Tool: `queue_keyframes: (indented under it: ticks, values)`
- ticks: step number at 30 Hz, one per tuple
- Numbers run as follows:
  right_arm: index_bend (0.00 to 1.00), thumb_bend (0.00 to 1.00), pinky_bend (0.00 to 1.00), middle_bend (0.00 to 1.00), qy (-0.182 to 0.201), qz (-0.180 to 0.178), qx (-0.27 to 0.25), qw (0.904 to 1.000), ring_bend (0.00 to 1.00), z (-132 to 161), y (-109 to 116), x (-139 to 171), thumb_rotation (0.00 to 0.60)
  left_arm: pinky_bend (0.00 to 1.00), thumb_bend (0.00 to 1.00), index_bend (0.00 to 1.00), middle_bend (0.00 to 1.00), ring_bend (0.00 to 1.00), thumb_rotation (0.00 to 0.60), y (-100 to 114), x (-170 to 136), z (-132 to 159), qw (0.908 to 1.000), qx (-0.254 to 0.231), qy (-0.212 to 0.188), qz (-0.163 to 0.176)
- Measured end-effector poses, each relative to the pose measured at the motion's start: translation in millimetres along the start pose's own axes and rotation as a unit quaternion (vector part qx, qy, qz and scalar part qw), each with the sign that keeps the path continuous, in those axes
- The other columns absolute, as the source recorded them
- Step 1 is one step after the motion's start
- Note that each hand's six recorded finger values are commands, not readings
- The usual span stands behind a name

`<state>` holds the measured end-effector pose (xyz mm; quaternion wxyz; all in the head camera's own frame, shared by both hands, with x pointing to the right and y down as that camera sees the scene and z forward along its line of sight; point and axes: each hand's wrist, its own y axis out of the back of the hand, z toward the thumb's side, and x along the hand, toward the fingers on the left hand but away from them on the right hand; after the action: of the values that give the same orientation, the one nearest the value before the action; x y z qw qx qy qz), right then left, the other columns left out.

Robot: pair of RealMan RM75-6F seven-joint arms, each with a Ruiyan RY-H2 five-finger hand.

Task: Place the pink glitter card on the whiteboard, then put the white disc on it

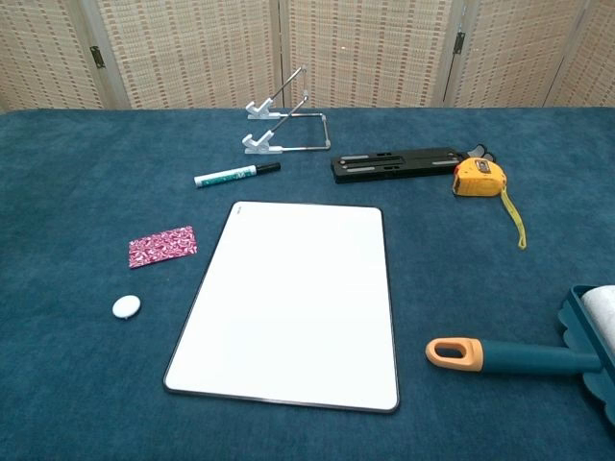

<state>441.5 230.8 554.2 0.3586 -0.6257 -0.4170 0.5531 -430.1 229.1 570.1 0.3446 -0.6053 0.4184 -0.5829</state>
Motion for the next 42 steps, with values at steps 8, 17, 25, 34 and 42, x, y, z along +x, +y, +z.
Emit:
queue_keyframes:
  ticks: [8, 17, 25, 34, 42]
  values:
    - [0.00, 0.36, 0.00, 0.06, 0.007, 0.009, 0.003, 0.9999, 0.04, 2, -3, -3, 0.600, 0.00, 0.33, 0.30, 0.13, 0.11, 0.600, -8, -2, -2, 0.9998, 0.002, 0.007, -0.018]
    - [0.00, 0.36, 0.00, 0.06, 0.006, 0.004, 0.005, 1.0000, 0.04, 1, 2, 0, 0.600, 0.00, 0.33, 0.30, 0.13, 0.11, 0.600, -7, -1, 0, 0.9999, 0.001, 0.004, -0.016]
    - [0.00, 0.36, 0.00, 0.06, 0.005, 0.003, 0.006, 1.0000, 0.04, 0, 4, 1, 0.600, 0.00, 0.33, 0.30, 0.13, 0.11, 0.600, -9, 6, 8, 0.9997, 0.004, -0.013, -0.018]
    - [0.00, 0.36, 0.00, 0.06, 0.004, 0.002, 0.004, 1.0000, 0.05, -1, 4, 1, 0.600, 0.00, 0.33, 0.30, 0.13, 0.11, 0.600, -15, 27, 34, 0.9978, 0.006, -0.060, -0.025]
    - [0.00, 0.36, 0.00, 0.06, 0.003, -0.001, 0.005, 1.0000, 0.05, -3, 6, 3, 0.600, 0.00, 0.33, 0.28, 0.13, 0.11, 0.600, -37, 55, 73, 0.9921, 0.004, -0.111, -0.058]
